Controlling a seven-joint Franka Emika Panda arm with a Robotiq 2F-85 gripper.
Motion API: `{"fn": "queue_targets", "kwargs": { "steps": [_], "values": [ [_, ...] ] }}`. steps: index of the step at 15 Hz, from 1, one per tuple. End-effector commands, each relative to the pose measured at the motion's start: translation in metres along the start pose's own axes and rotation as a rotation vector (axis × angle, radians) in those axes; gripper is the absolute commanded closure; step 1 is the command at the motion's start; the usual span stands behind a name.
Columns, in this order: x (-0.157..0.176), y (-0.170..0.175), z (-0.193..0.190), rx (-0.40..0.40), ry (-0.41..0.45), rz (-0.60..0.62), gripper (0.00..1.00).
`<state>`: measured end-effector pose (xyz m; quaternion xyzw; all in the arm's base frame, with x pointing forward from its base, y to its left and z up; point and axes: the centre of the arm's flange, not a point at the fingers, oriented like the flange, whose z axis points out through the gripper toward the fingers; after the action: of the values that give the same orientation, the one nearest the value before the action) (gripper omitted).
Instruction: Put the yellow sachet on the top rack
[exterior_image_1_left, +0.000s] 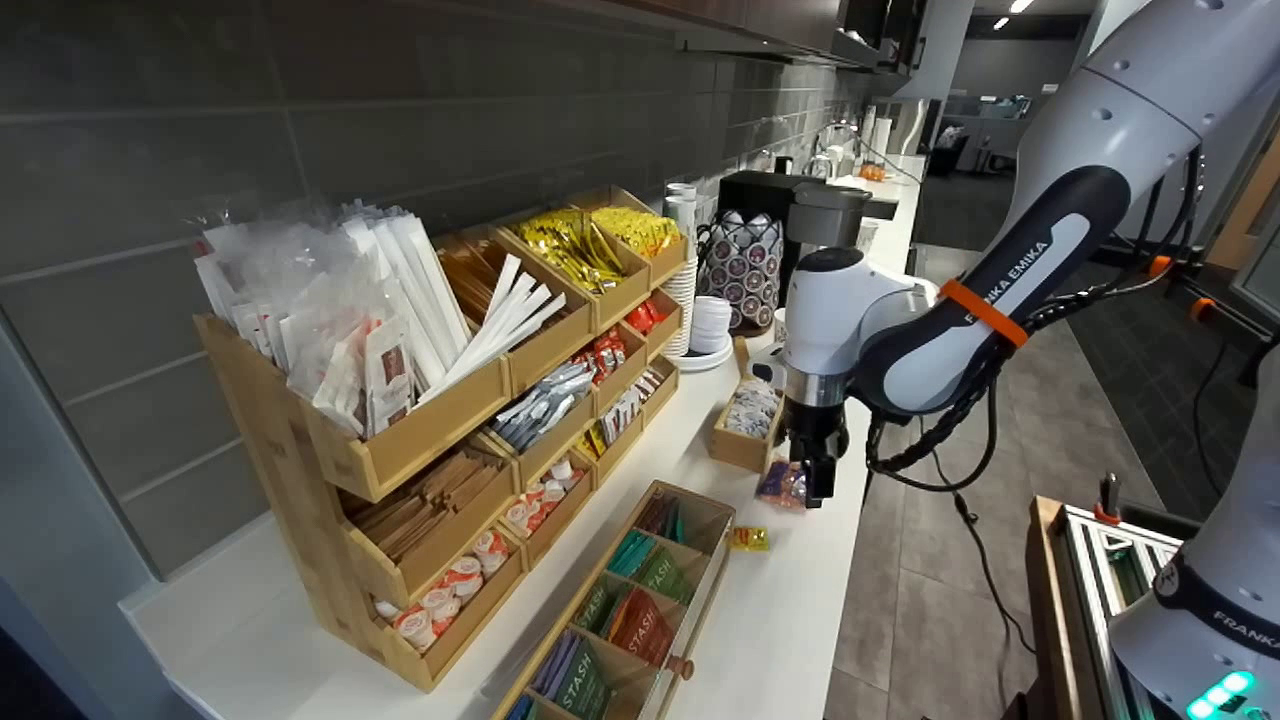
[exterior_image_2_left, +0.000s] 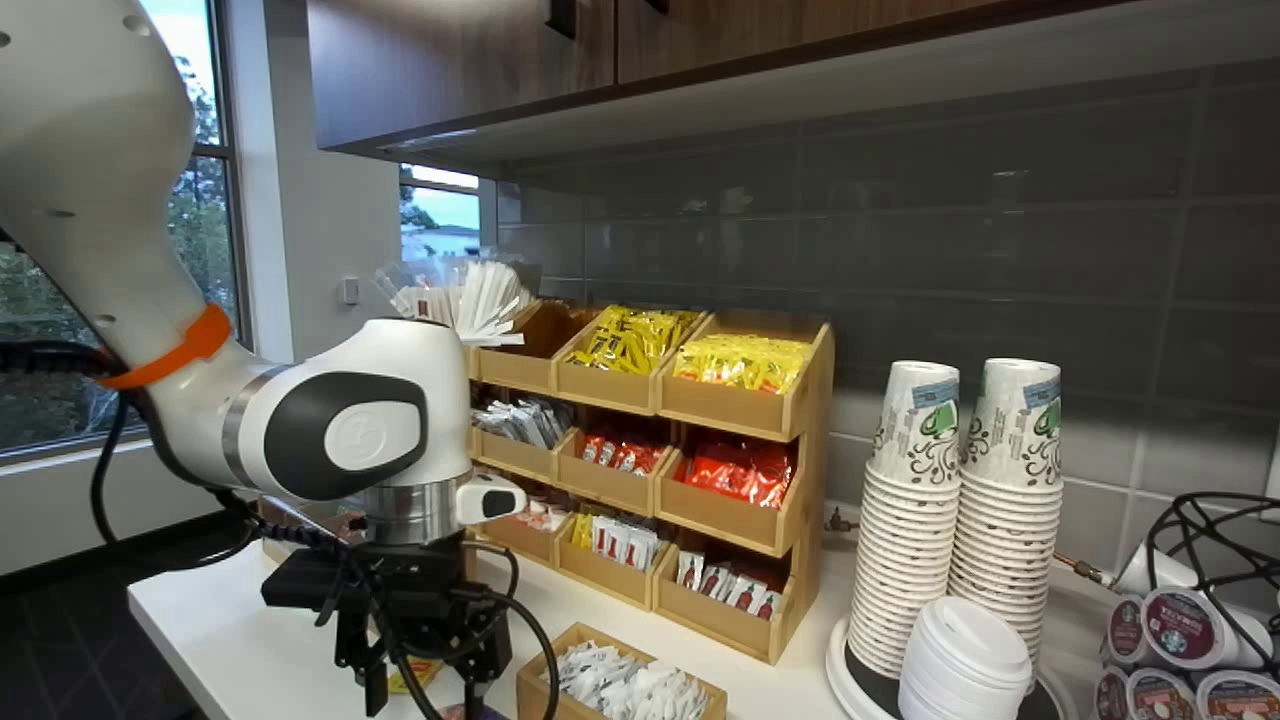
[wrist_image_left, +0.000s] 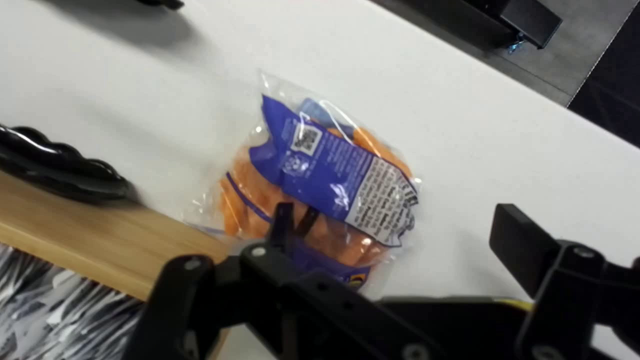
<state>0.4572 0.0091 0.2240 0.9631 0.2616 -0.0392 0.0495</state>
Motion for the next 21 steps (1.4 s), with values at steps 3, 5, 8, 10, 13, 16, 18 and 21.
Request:
{"fn": "queue_targets", "kwargs": {
  "steps": [3, 5, 8, 10, 13, 16, 18, 21],
  "values": [
    [0.026, -0.017, 0.010, 0.002, 0.043, -0.048, 0.00],
    [0.017, -0.015, 0.004, -0.004, 0.032, -0.041, 0.00],
    [0.017, -0.014, 0.003, -0.004, 0.033, -0.038, 0.00],
    [0.011, -0.016, 0.001, 0.032, 0.080, -0.053, 0.00],
    [0.008, -0.016, 0.001, 0.103, 0.140, -0.069, 0.00],
    [0.008, -0.016, 0.002, 0.132, 0.206, -0.084, 0.00],
    [0.010, -0.017, 0.001, 0.137, 0.258, -0.096, 0.00],
    [0.013, -0.022, 0.000, 0.142, 0.316, -0.125, 0.00]
  ]
}}
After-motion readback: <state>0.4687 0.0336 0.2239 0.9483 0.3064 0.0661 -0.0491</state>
